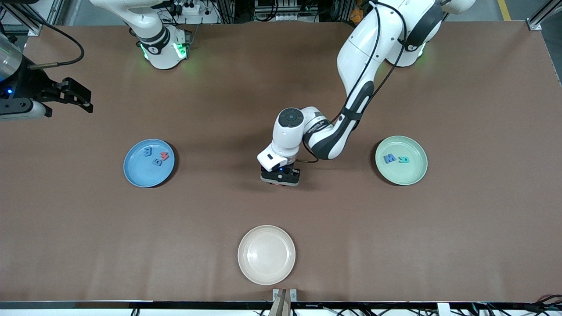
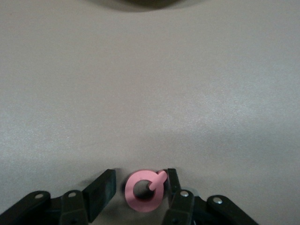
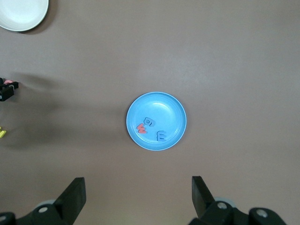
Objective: Sort upper and lower case letters into plates
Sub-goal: 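Grasp the pink a with the left gripper while the right gripper withdraws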
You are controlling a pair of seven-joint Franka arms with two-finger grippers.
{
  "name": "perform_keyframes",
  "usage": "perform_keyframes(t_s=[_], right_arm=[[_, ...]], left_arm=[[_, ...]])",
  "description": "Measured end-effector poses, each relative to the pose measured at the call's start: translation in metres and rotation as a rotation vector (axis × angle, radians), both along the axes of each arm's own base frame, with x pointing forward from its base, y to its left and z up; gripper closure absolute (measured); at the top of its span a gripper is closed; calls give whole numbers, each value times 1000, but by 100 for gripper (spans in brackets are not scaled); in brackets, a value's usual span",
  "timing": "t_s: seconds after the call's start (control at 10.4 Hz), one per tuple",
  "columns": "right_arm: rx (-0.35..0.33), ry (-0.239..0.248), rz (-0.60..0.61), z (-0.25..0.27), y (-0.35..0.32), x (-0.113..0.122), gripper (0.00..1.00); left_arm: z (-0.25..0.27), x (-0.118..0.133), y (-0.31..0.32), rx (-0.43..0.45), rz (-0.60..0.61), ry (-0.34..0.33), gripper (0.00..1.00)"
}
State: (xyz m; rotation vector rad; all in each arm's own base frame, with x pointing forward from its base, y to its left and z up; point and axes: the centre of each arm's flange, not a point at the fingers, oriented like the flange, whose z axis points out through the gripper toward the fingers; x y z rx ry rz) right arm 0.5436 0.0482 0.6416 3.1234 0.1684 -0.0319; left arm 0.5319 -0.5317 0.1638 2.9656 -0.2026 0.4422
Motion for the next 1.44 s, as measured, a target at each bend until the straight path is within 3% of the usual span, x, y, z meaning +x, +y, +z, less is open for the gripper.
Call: perform_keyframes(t_s=[0.96, 1.15, 1.44], right_arm=[[17, 11, 4, -1, 4, -1, 0], [16, 19, 4, -2, 4, -2, 0], [16, 23, 8, -4, 5, -2, 0]], left_arm=[[0, -5, -5, -43, 93, 36, 49], [1, -6, -7, -45, 90, 36, 58], [1, -7, -8, -45, 88, 36, 61]])
